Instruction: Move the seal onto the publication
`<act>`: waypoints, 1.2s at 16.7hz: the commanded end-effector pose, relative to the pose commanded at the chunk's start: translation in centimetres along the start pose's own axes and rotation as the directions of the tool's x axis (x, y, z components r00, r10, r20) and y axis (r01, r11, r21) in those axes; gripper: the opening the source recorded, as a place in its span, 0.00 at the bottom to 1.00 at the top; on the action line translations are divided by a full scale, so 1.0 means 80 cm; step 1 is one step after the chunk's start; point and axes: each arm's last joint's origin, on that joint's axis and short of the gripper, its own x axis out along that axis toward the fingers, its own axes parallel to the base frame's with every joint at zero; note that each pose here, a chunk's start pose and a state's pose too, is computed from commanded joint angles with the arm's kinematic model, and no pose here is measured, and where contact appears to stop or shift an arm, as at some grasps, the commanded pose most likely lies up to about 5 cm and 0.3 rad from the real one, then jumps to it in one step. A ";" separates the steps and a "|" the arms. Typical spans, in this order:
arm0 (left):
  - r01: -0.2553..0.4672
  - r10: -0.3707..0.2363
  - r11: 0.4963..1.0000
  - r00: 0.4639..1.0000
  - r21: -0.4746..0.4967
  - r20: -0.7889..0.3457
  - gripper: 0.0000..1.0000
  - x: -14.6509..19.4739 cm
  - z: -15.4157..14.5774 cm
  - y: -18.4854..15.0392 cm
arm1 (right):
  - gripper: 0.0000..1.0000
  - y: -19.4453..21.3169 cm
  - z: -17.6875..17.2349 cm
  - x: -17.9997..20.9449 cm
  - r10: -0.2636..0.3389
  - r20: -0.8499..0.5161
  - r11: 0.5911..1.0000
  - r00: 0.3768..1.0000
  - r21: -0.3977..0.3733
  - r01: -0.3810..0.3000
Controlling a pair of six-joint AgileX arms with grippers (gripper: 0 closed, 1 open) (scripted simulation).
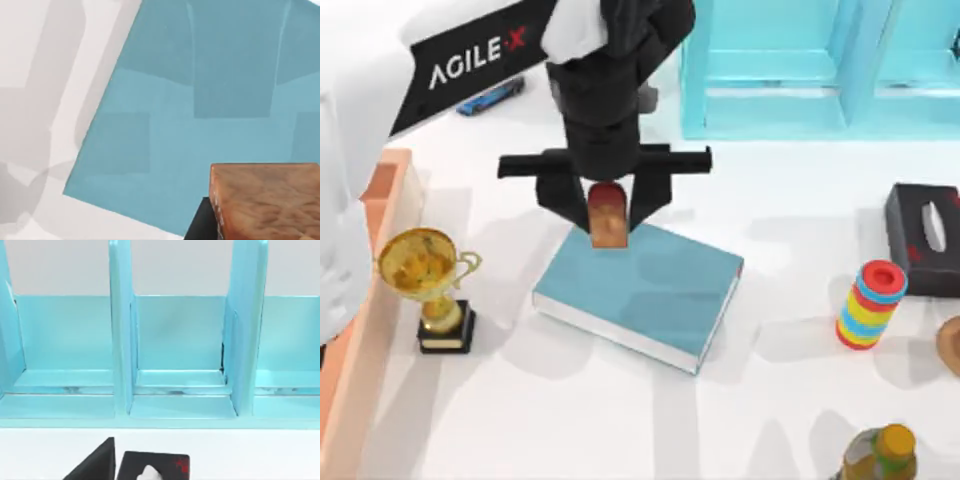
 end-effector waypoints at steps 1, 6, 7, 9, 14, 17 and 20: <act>-0.008 0.008 1.000 1.000 0.002 -0.003 0.00 0.008 -0.006 -0.016 | 1.00 0.000 0.000 0.000 0.000 0.000 1.000 1.000 0.000 0.000; -0.017 0.017 1.000 1.000 0.002 -0.006 0.00 0.018 -0.012 -0.034 | 1.00 0.000 0.000 0.000 0.000 0.000 1.000 1.000 0.000 0.000; -0.018 0.018 1.000 1.000 0.001 -0.010 0.00 0.018 -0.012 -0.032 | 1.00 0.000 0.000 0.000 0.000 0.000 1.000 1.000 0.000 0.000; -0.018 0.018 1.000 1.000 0.002 -0.009 0.00 0.016 -0.012 -0.033 | 1.00 0.000 0.000 0.000 0.000 0.000 1.000 1.000 0.000 0.000; -0.017 0.017 1.000 1.000 0.002 -0.006 0.00 0.012 -0.012 -0.034 | 1.00 0.000 0.000 0.000 0.000 0.000 1.000 1.000 0.000 0.000; -0.017 0.017 1.000 1.000 0.002 -0.006 0.15 0.012 -0.012 -0.034 | 1.00 0.000 0.000 0.000 0.000 0.000 1.000 1.000 0.000 0.000; -0.017 0.017 1.000 1.000 0.002 -0.006 0.38 0.012 -0.012 -0.034 | 1.00 0.000 0.000 0.000 0.000 0.000 1.000 1.000 0.000 0.000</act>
